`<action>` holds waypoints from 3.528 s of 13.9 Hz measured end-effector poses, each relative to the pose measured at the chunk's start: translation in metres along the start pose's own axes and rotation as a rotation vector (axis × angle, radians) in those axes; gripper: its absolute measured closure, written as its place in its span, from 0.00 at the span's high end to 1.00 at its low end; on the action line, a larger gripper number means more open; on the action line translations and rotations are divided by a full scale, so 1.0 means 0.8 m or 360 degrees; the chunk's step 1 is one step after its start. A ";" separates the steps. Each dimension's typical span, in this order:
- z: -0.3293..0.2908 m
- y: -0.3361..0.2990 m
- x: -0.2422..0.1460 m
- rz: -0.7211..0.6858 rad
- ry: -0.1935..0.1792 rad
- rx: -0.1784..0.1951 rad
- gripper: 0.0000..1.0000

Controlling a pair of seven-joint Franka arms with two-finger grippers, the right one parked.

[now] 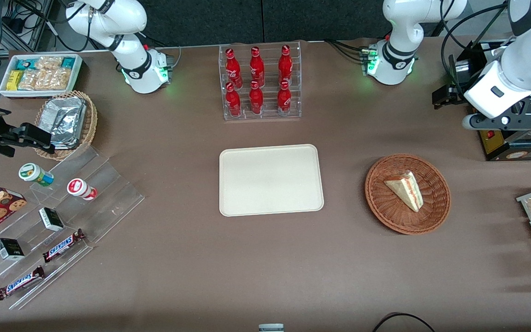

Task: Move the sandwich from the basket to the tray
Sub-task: 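Lower the open left gripper over the sandwich in the wicker basket, then close the left gripper on the wrapped sandwich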

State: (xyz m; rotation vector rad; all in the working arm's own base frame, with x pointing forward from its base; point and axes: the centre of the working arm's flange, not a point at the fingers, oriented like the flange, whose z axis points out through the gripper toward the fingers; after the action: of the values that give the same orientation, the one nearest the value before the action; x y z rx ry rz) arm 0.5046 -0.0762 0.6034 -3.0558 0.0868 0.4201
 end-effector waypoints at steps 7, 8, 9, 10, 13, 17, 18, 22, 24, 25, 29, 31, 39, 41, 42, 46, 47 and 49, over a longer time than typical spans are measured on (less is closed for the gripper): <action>0.038 -0.028 0.009 -0.0066 -0.0094 -0.0013 1.00; 0.057 -0.035 0.017 -0.0082 -0.0102 -0.0017 1.00; 0.076 -0.039 0.024 -0.0091 -0.0102 -0.0020 1.00; 0.091 -0.041 0.031 -0.0099 -0.0089 -0.0024 1.00; 0.129 -0.041 0.056 -0.0284 0.0043 -0.0036 1.00; 0.196 -0.035 0.089 -0.0532 0.0119 -0.0059 1.00; 0.210 -0.034 0.096 -0.0576 0.0142 -0.0068 1.00; 0.257 -0.024 0.127 -0.0849 0.0231 -0.0117 1.00; 0.279 -0.010 0.142 -0.0957 0.0251 -0.0132 1.00; 0.290 -0.003 0.148 -0.0994 0.0255 -0.0123 1.00; 0.325 0.006 0.167 -0.1051 0.0275 -0.0086 1.00; 0.338 0.006 0.174 -0.1096 0.0279 -0.0075 1.00; 0.396 0.010 0.183 -0.1195 0.0250 -0.0070 1.00; 0.412 0.011 0.180 -0.1220 0.0212 -0.0055 0.93; 0.419 0.011 0.178 -0.1249 0.0195 -0.0048 0.93; 0.413 0.008 0.175 -0.1296 0.0076 0.0026 0.54; 0.400 0.007 0.178 -0.1301 0.0039 0.0053 0.44; 0.361 0.007 0.185 -0.1306 -0.0002 0.0091 0.35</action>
State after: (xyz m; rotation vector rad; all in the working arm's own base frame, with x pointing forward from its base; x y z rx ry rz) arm 0.5695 -0.0706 0.2856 -2.7012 -1.0747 0.3341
